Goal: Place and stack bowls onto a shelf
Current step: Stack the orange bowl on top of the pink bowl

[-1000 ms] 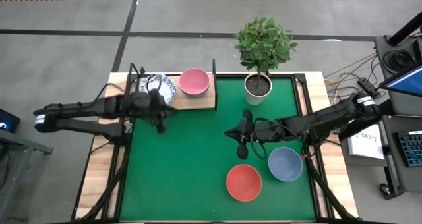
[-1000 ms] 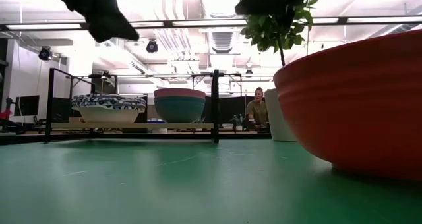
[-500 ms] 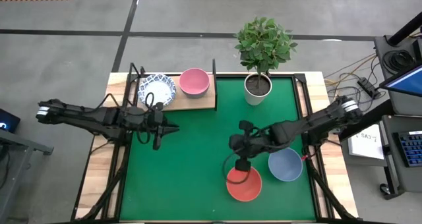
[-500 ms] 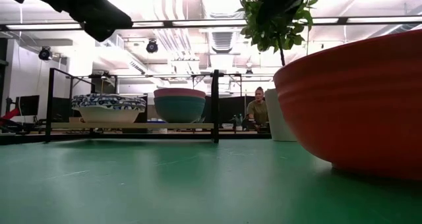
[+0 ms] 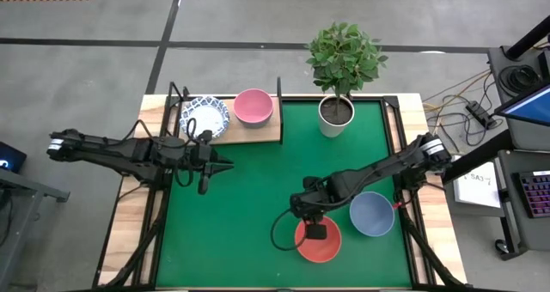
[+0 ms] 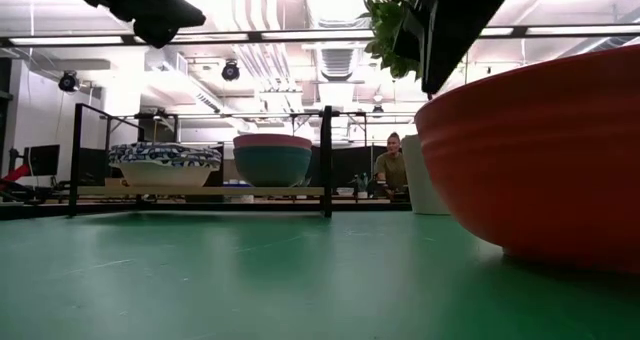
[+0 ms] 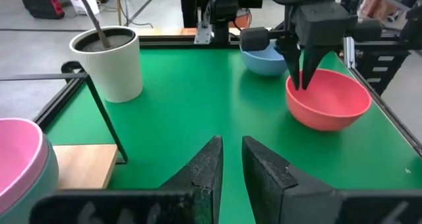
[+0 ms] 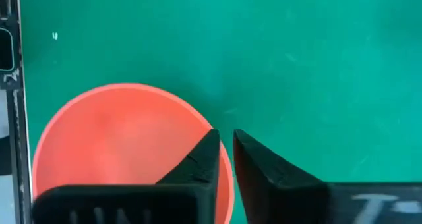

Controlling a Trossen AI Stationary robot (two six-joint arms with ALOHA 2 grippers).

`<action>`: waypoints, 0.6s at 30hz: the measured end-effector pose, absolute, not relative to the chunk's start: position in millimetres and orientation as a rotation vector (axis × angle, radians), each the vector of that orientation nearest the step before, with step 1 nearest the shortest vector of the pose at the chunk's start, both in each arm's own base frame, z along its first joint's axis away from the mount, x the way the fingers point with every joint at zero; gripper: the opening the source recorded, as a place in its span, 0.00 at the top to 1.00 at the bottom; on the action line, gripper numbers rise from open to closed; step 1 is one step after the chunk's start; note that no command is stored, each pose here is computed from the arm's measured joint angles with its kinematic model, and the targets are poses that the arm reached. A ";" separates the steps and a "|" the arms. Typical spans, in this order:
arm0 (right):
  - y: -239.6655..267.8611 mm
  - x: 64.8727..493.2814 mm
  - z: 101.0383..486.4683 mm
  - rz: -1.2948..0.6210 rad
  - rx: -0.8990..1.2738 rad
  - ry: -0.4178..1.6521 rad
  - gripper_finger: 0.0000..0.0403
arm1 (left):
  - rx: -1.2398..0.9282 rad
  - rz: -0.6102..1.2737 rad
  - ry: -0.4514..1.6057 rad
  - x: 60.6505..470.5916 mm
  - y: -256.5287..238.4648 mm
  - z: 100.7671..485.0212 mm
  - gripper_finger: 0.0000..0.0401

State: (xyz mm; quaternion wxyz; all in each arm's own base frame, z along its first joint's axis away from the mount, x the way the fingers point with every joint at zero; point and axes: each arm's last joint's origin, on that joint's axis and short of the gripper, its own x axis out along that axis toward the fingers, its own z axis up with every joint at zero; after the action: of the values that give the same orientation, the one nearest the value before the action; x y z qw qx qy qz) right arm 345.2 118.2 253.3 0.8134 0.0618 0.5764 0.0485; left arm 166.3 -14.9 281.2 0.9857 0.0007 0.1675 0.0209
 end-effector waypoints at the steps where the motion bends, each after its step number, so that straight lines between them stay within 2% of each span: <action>1: 118.5 345.2 252.9 0.107 0.132 1.233 0.88 | 0.002 0.042 0.338 166.3 -14.9 281.0 0.90; 10: 118.4 341.9 244.9 0.130 0.098 1.267 0.63 | 0.005 0.042 0.345 167.5 -15.0 280.0 0.90; 14: 117.7 338.9 237.7 0.137 0.097 1.294 0.59 | 0.014 0.041 0.347 167.4 -15.0 279.8 0.90; 18: 116.8 335.9 229.6 0.124 0.107 1.319 0.60 | 0.030 0.038 0.353 167.2 -15.0 279.2 0.90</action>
State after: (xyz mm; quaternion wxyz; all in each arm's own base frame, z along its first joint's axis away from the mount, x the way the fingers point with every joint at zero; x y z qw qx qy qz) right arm 335.9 116.8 229.6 0.7872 0.0499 0.6119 0.0574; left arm 167.2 -15.0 279.2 0.9842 0.0150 0.1756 0.0188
